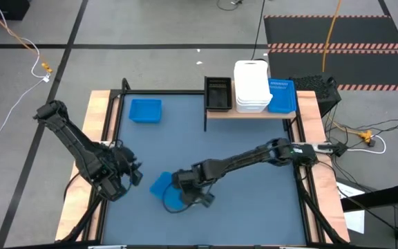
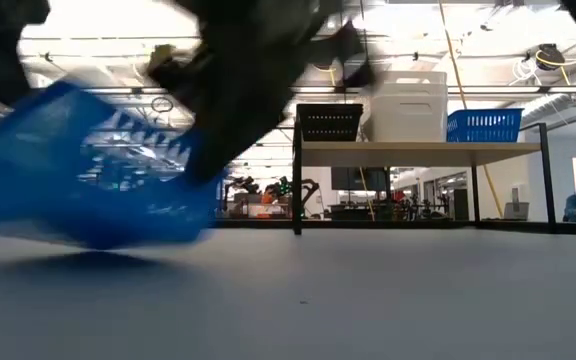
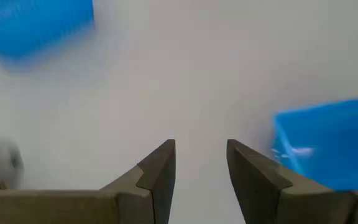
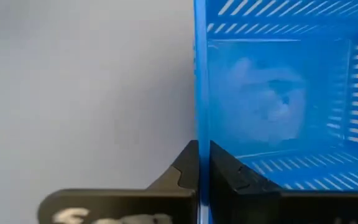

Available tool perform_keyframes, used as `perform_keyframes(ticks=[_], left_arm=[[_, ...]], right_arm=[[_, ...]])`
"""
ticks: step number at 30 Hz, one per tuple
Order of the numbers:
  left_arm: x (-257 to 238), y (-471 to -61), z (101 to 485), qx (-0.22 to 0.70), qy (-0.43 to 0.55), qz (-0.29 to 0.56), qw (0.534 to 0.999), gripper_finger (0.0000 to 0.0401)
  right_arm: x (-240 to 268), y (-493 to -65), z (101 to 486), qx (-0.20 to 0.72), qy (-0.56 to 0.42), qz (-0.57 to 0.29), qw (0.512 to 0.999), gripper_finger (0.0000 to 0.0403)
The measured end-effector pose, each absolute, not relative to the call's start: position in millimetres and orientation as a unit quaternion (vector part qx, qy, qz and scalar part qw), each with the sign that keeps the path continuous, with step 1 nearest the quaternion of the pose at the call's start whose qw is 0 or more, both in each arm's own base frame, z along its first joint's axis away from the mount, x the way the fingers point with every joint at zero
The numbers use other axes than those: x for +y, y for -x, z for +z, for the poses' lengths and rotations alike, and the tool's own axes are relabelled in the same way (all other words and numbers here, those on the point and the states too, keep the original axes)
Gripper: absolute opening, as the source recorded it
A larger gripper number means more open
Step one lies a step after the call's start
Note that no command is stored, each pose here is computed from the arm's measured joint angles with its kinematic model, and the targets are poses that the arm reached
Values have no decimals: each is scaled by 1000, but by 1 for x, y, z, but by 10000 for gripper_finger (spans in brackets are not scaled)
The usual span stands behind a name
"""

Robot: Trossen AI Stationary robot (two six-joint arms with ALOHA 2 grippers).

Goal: Stack baskets on shelf by color
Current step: Stack the bottom blue bin on top of the blue bin on the shelf

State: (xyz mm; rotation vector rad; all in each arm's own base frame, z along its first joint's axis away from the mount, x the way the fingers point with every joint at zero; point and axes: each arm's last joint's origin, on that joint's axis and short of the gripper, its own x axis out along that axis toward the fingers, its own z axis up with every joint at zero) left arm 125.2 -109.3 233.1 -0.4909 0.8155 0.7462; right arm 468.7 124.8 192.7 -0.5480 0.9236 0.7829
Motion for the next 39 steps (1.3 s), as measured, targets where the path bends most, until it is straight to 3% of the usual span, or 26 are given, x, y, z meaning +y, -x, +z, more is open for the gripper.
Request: perform_keyframes(ticks=[3,5,11,15,20,28,32,39], left_arm=[[-105,-130,238,312,124,337,880,145],[-105,-135,239,307,79,320,893,145],[-116,-149,241,305,70,263,913,145],[-122,-154,242,303,38,232,924,145],[-120,-161,244,298,10,226,927,145],[-107,-177,247,297,-28,237,924,145],[-100,-186,250,300,-62,232,923,145],[-86,-201,267,258,-90,221,936,145]], right_arm=[[124,-434,242,467,214,350,784,3],[120,-401,277,484,195,327,788,2],[83,-273,347,541,157,173,808,2],[51,-186,375,544,119,42,830,1],[25,-117,393,498,86,-69,860,1],[10,-84,402,450,127,-143,872,1],[2,-86,403,441,196,-233,844,1],[-21,-122,392,547,245,-282,749,0]])
